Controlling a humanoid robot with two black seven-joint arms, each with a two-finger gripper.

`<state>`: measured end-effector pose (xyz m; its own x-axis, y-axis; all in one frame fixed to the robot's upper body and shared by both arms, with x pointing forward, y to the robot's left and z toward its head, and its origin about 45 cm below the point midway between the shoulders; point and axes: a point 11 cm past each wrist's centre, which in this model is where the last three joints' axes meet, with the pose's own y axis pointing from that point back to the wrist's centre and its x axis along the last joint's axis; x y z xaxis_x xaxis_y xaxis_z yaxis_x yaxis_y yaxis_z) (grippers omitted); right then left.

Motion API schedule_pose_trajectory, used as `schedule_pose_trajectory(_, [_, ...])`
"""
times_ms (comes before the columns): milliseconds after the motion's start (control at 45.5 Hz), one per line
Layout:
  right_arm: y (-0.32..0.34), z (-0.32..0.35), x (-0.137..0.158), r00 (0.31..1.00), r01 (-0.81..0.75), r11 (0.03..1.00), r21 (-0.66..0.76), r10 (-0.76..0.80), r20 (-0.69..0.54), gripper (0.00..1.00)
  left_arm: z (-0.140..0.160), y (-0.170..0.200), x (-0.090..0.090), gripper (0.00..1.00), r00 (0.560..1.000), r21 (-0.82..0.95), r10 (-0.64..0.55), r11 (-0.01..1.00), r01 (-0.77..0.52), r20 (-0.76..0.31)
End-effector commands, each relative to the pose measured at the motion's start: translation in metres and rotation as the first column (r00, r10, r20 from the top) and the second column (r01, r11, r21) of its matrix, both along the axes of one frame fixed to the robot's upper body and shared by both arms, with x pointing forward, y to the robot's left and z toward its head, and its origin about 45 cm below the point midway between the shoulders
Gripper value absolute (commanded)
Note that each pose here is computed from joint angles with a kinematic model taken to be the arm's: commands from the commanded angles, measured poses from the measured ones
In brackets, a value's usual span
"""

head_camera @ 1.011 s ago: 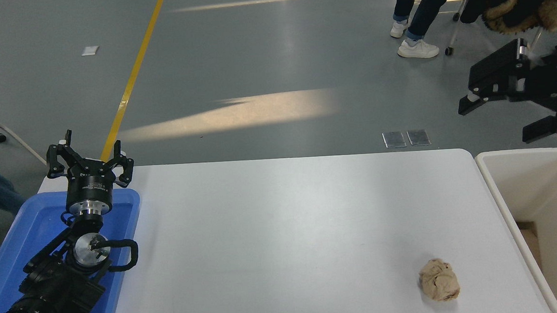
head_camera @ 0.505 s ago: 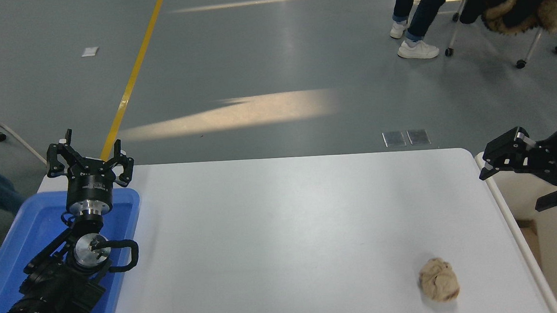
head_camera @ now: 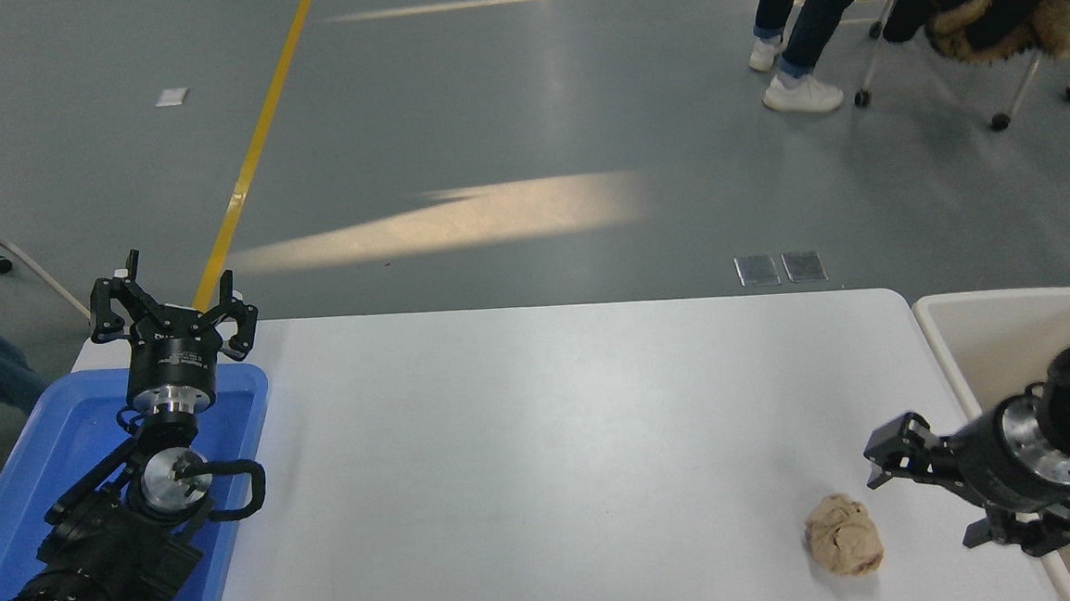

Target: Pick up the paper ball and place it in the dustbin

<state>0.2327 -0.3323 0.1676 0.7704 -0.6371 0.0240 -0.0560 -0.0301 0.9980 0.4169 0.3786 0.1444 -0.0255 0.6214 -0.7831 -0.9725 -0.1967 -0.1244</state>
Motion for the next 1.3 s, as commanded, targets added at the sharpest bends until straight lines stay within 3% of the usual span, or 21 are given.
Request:
schedule_pose_trajectory(0, [0.016, -0.036, -0.009, 0.999, 0.033, 0.999, 0.020, -0.033, 0.013, 0.95, 0.000, 0.000, 0.000, 0.99, 1.000, 0.001, -0.001, 1.000, 0.001, -0.001])
schedule_pose_trajectory(352, [0.019, -0.060, 0.016, 0.992, 0.045, 0.999, -0.018, -0.043, 0.116, 0.95, 0.000, 0.000, 0.000, 0.99, 1.000, 0.000, 0.000, 1.000, 0.000, 0.000])
schedule_pose_trajectory(813, [0.014, -0.101, 0.019, 0.988, 0.050, 0.996, -0.072, -0.039, 0.146, 0.95, 0.000, 0.000, 0.000, 0.99, 1.000, 0.000, 0.000, 1.000, 0.000, 0.000])
schedule_pose_trajectory(879, [0.016, -0.105, 0.018, 0.989, 0.044, 0.996, -0.075, -0.033, 0.145, 0.86, 0.000, 0.000, 0.000, 0.99, 1.000, 0.000, 0.000, 1.000, 0.000, 0.000])
schedule_pose_trajectory(967, [0.020, -0.108, 0.017, 0.990, 0.036, 0.997, -0.073, -0.025, 0.142, 0.65, 0.000, 0.000, 0.000, 0.99, 1.000, 0.000, 0.000, 1.000, 0.000, 0.000])
schedule_pose_trajectory(1099, [0.021, -0.108, 0.017, 0.990, 0.027, 0.997, -0.073, -0.017, 0.139, 0.00, 0.000, 0.000, 0.000, 0.99, 1.000, 0.000, 0.000, 1.000, 0.000, 0.000])
schedule_pose_trajectory(1275, [0.019, -0.101, 0.022, 0.988, 0.027, 0.997, -0.078, -0.015, 0.153, 0.00, 0.000, 0.000, 0.000, 0.99, 1.000, 0.000, 0.001, 1.000, -0.001, -0.001])
